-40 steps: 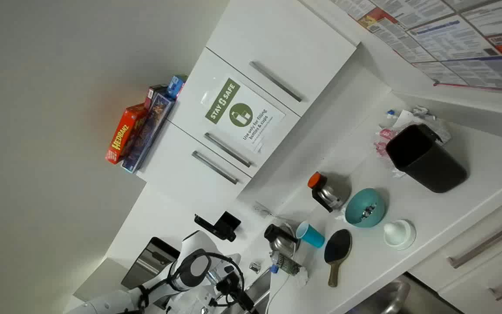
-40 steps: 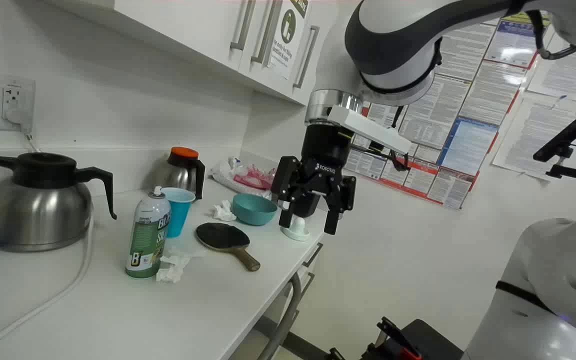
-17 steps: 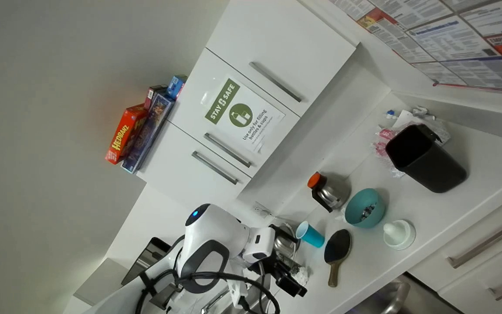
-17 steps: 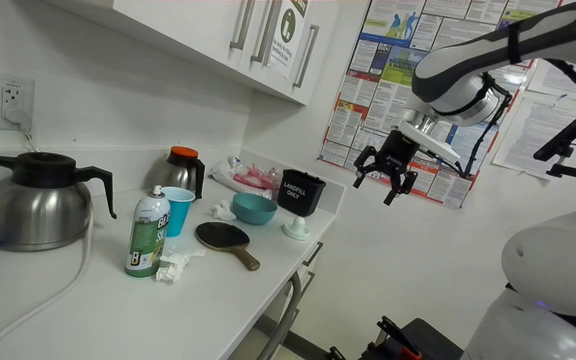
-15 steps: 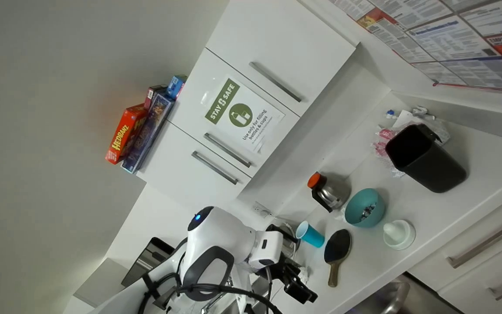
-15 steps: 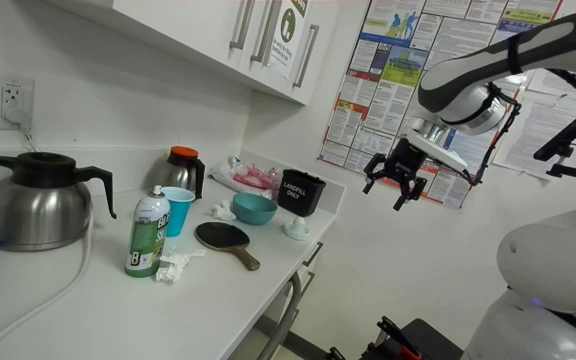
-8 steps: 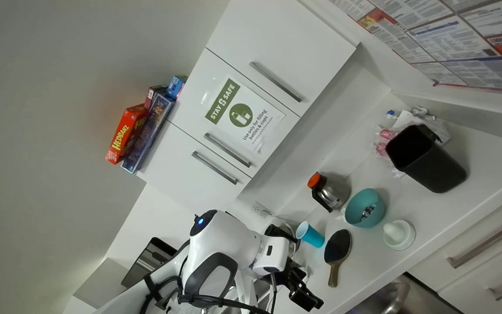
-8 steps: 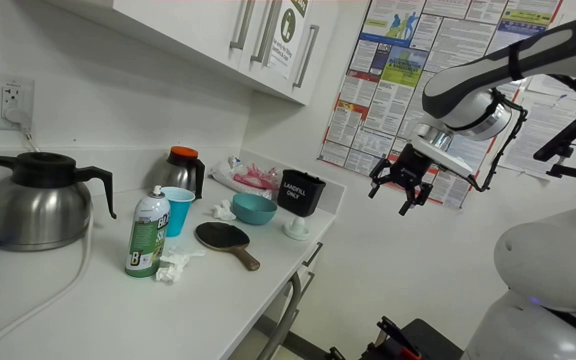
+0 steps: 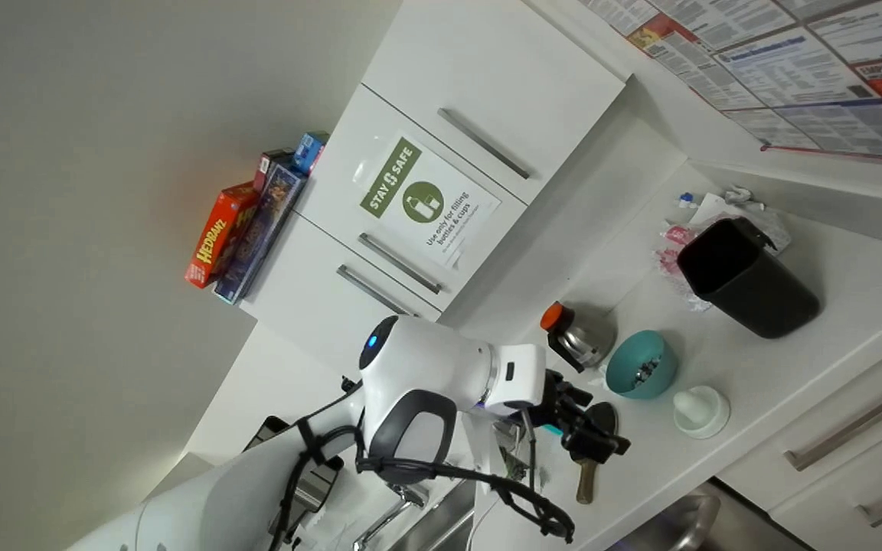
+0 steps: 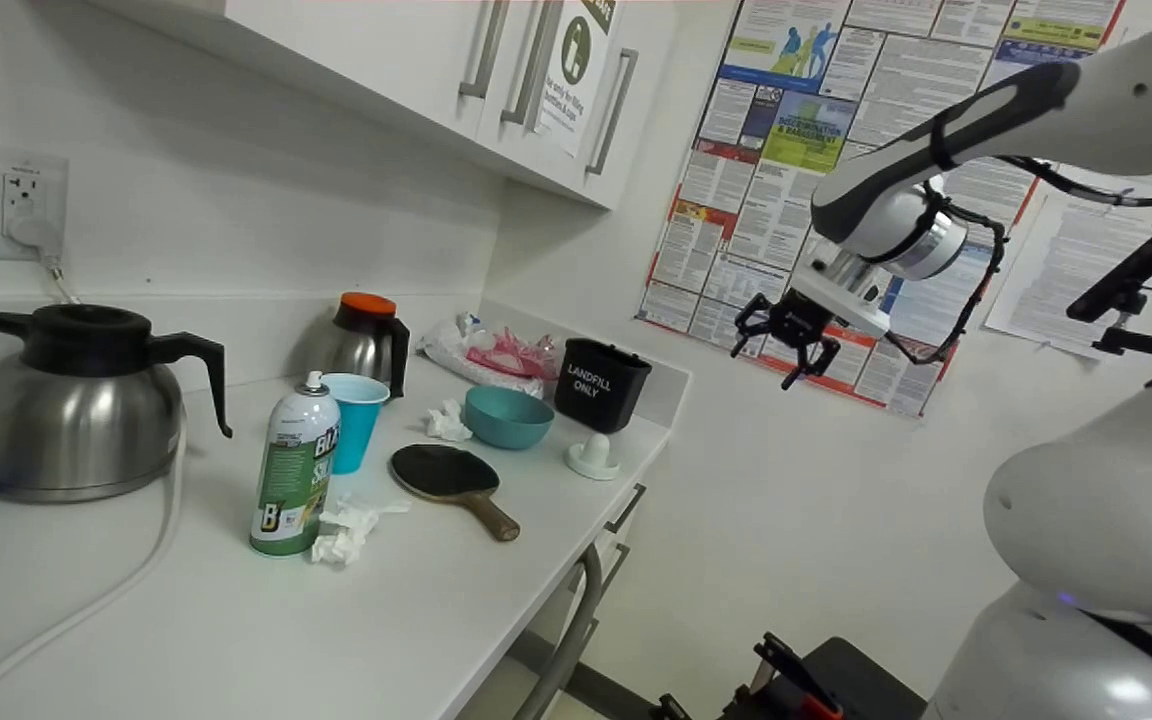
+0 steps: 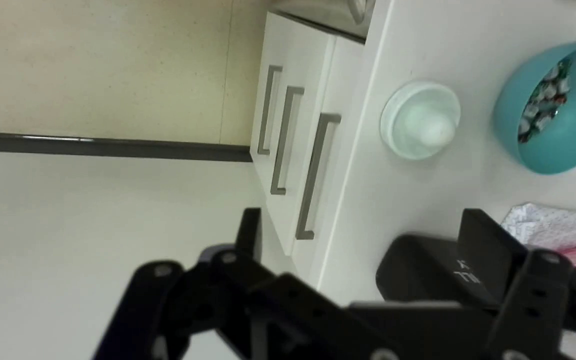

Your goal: Open the drawer on the far right

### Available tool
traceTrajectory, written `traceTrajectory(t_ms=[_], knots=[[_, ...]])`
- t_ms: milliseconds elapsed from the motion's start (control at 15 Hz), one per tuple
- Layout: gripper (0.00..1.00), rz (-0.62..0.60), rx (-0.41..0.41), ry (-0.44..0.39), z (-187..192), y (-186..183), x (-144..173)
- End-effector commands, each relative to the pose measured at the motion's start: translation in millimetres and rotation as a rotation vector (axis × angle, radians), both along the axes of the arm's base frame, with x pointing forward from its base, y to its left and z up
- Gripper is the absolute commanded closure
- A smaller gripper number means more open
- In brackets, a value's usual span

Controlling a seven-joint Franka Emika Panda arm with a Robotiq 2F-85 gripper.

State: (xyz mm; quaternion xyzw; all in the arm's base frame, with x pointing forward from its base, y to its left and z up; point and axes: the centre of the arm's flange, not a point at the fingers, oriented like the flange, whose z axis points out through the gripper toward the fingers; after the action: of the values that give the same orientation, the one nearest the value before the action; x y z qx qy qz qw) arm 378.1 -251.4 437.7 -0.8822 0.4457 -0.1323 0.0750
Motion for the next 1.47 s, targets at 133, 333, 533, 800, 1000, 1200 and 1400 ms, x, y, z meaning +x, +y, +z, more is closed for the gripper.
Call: traceTrajectory(t_ms=[133,333,533,800,1000,1200,1400], knots=[[0.00,-0.005,0.051,-0.047,-36.1,-101.4,45.6],[0.00,0.070,0.078,-0.147,-69.9,-131.1,32.9],[0.00,0.117,0.107,-0.232,-99.9,-138.2,21.8],[0.00,0.101,0.116,-0.241,-106.5,-130.4,10.4],[0.00,0.097,0.121,-0.230,-118.5,-135.1,6.3],[0.00,0.073,0.142,-0.259,-121.6,-137.4,17.1],[0.00,-0.007,0.215,-0.332,-152.3,-142.1,30.8]])
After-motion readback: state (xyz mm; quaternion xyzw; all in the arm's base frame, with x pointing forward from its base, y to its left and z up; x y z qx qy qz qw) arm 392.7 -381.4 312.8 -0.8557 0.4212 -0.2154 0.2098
